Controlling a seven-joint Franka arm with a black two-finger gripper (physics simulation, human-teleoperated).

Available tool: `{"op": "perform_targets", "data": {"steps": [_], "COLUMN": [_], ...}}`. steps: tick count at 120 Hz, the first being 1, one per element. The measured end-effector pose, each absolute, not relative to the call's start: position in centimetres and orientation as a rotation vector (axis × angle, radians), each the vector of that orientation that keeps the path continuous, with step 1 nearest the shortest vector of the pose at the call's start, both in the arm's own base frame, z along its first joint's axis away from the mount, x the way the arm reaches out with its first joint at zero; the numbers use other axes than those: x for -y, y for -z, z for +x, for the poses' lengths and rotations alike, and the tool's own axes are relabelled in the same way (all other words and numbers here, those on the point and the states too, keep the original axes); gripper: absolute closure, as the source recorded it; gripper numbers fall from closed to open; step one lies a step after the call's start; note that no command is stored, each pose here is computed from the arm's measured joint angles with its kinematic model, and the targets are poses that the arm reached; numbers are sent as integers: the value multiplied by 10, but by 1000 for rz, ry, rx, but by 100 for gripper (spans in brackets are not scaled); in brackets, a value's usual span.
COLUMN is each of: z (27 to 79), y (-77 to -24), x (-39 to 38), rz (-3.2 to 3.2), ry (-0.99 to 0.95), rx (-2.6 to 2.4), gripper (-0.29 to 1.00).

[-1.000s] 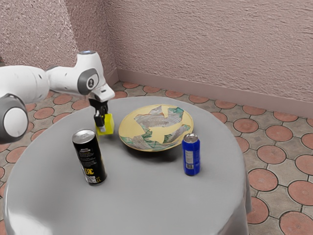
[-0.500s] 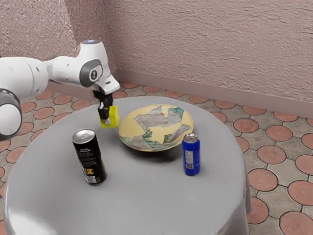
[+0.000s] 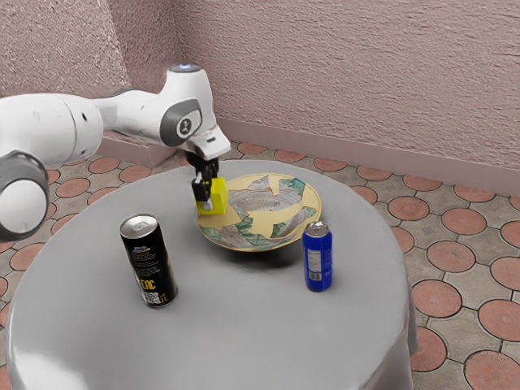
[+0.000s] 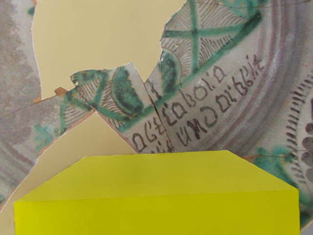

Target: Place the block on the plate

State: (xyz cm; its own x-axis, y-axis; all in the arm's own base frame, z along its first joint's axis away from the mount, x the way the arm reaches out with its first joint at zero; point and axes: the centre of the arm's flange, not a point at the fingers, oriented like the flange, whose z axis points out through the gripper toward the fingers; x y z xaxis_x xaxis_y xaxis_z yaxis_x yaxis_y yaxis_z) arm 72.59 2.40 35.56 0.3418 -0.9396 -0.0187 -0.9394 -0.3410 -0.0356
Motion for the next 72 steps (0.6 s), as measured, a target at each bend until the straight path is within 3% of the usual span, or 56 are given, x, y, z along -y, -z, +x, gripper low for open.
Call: {"op": "perform_targets", "data": {"steps": [72], "z": [737], "y": [-349], "x": [38], "rz": [-2507], "ry": [24], "rx": [-1811], "gripper": [32]}}
